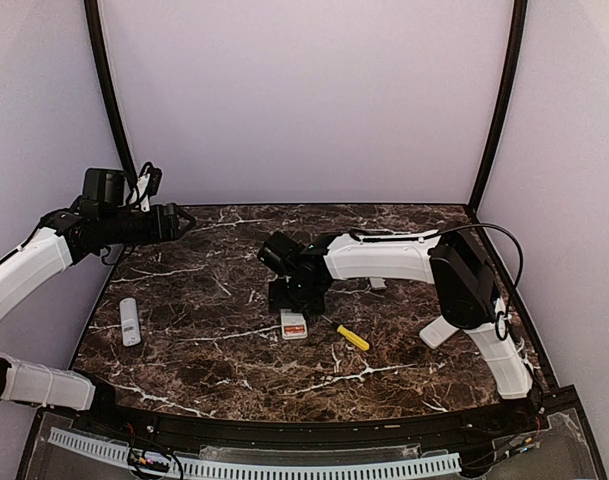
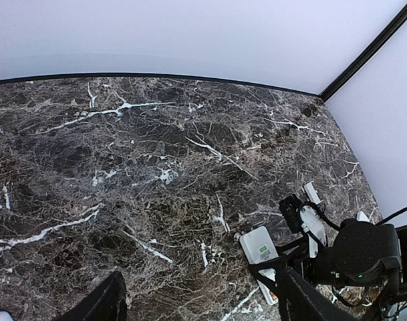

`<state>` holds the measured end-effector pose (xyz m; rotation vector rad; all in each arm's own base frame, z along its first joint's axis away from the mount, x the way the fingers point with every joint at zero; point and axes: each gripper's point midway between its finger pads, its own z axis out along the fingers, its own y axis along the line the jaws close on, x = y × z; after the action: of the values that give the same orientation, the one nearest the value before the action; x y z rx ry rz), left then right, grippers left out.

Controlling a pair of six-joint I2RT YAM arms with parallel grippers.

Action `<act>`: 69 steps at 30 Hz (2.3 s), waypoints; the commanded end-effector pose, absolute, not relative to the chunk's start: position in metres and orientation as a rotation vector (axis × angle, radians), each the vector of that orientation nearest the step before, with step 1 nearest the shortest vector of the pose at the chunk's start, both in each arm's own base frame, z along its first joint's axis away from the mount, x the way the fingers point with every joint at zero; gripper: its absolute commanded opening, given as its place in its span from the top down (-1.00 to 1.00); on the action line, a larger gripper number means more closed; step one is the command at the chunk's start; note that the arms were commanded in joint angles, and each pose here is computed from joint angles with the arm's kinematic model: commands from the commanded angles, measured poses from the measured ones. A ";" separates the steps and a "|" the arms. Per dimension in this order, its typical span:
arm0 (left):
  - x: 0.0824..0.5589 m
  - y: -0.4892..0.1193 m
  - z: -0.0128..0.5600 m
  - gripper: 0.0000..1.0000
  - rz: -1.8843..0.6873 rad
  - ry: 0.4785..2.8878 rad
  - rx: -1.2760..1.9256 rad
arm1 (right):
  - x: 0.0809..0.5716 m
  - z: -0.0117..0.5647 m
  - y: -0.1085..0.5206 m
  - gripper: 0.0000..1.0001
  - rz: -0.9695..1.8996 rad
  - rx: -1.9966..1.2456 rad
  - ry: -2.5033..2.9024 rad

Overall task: Unload the batteries from the remote control
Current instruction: Place the remote control without the battery cover at the center of the board, then pick up the screwdriver from the center of the board.

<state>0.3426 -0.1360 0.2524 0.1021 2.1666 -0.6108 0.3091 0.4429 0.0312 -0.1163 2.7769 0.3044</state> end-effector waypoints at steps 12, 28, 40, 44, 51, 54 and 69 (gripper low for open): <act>0.339 -0.135 0.245 -0.68 -0.606 2.187 0.102 | 0.309 0.142 0.473 -0.68 0.750 -0.455 2.425; 0.341 -0.138 0.237 -0.72 -0.617 2.186 0.120 | 0.261 0.110 0.376 -0.49 0.733 -0.858 2.316; 0.343 -0.141 0.234 -0.72 -0.631 2.200 0.122 | 0.249 0.056 0.325 -0.24 0.499 -0.805 2.493; 0.343 -0.141 0.233 -0.72 -0.632 2.202 0.121 | 0.248 0.048 0.319 -0.15 0.467 -0.799 2.510; 0.344 -0.141 0.232 -0.72 -0.632 2.208 0.120 | 0.253 0.038 0.315 0.00 0.394 -0.798 2.523; 0.344 -0.141 0.231 -0.71 -0.630 2.210 0.118 | 0.250 0.034 0.317 0.03 0.390 -0.820 2.530; 0.344 -0.142 0.228 -0.71 -0.633 2.222 0.119 | 0.245 0.013 0.326 0.34 0.245 -0.909 2.516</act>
<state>0.3463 -0.1396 0.2281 0.1046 2.2233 -0.6211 0.2424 0.3211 0.0210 -0.8765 2.5303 0.3145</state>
